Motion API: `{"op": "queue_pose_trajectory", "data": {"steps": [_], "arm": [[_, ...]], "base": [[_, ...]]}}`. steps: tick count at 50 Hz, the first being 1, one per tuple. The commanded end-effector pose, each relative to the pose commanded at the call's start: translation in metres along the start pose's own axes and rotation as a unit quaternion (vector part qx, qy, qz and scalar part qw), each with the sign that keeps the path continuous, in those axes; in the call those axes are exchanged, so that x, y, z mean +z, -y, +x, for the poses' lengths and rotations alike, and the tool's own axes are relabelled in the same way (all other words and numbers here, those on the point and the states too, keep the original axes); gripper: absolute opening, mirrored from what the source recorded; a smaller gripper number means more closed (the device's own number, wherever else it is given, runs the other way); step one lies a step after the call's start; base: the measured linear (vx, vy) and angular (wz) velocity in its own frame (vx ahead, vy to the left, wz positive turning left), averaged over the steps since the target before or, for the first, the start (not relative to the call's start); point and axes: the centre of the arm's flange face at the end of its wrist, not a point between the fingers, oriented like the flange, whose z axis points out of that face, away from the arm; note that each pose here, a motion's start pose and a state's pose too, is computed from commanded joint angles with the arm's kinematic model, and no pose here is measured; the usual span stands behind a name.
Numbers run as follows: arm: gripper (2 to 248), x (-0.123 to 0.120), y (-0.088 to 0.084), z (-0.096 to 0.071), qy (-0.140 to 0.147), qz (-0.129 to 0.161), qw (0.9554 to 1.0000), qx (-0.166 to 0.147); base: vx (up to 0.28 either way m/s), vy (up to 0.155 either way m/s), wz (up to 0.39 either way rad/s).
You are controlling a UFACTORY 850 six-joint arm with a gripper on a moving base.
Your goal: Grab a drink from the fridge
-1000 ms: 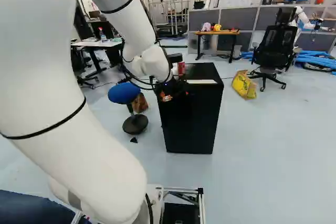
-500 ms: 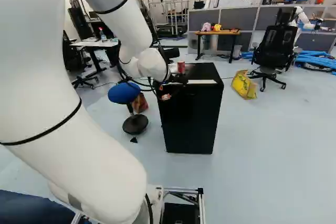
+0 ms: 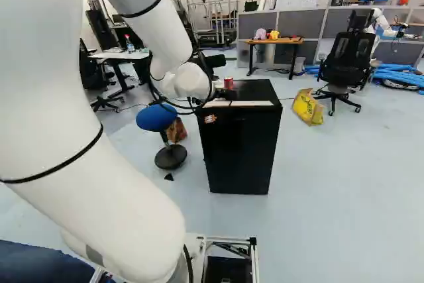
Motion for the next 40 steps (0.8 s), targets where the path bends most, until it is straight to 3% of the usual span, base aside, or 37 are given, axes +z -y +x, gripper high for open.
{"op": "queue_pose_trajectory", "data": {"steps": [40], "arm": [[247, 0.026, -0.004, 0.026, -0.070, -0.011, 0.9968, 0.036]], "base": [[0.000, 0.000, 0.000]]}}
